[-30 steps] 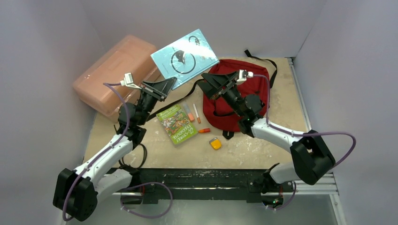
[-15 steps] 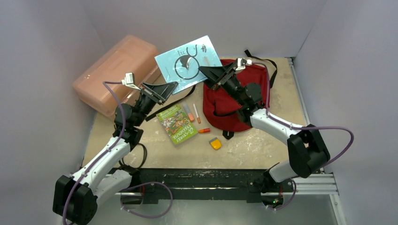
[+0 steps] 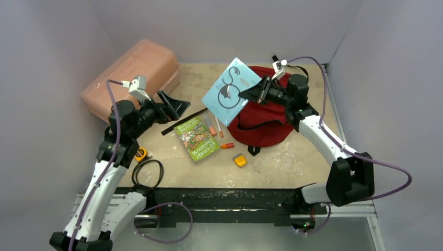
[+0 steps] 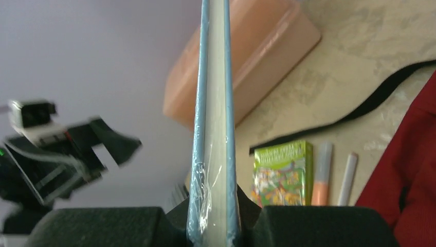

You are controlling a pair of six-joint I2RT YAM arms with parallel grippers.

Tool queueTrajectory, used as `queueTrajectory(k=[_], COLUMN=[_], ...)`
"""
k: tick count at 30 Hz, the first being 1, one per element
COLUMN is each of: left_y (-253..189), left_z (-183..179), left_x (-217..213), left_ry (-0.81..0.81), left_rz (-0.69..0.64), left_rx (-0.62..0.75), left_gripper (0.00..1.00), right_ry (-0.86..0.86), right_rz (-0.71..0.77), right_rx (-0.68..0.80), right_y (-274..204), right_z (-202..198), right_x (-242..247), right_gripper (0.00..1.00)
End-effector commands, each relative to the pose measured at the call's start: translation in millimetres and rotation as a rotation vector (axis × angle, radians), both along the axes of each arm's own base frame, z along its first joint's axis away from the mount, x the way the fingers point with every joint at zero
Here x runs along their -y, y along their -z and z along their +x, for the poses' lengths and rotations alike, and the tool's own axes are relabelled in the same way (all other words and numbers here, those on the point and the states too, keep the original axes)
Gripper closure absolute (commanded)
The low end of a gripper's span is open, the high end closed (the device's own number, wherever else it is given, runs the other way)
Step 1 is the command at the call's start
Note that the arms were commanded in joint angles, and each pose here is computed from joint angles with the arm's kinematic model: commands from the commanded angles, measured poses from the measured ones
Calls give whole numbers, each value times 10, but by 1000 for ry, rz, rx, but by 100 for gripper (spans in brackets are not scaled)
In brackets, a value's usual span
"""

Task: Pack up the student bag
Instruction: Pick up the book from the center of the board, then place the book in the student bag.

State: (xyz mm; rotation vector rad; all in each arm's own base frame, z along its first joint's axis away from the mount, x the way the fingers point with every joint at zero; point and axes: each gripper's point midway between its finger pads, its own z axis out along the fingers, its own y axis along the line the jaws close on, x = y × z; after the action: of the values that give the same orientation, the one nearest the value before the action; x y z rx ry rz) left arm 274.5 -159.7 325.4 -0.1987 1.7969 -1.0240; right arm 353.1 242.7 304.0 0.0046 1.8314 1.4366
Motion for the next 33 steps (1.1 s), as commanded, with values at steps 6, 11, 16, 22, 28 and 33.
queueTrajectory(k=[6, 11, 16, 22, 28, 33], left_y=[71, 25, -122, -256, -716, -843], left_z=[-478, -741, -977, -650, -154, 44], left_x=[429, 802, 982, 1018, 959, 1043], left_ry=[587, 933, 1066, 872, 614, 657], left_rz=[208, -56, -126, -193, -538, -732], left_rx=[34, 34, 102, 106, 202, 189], left_gripper=[1, 17, 46, 100, 100, 100], right_ry=[-607, -664, -670, -473, -283, -258], right_rz=[-99, -80, -77, -27, 241, 336], right_rx=[250, 257, 248, 92, 32, 55], right_y=[-33, -50, -84, -123, -138, -244], right_z=[-1464, -1634, -1594, -1290, -1336, -1450], right_x=[-77, -118, -157, -215, -127, -43], right_gripper=[100, 100, 100, 61, 11, 21])
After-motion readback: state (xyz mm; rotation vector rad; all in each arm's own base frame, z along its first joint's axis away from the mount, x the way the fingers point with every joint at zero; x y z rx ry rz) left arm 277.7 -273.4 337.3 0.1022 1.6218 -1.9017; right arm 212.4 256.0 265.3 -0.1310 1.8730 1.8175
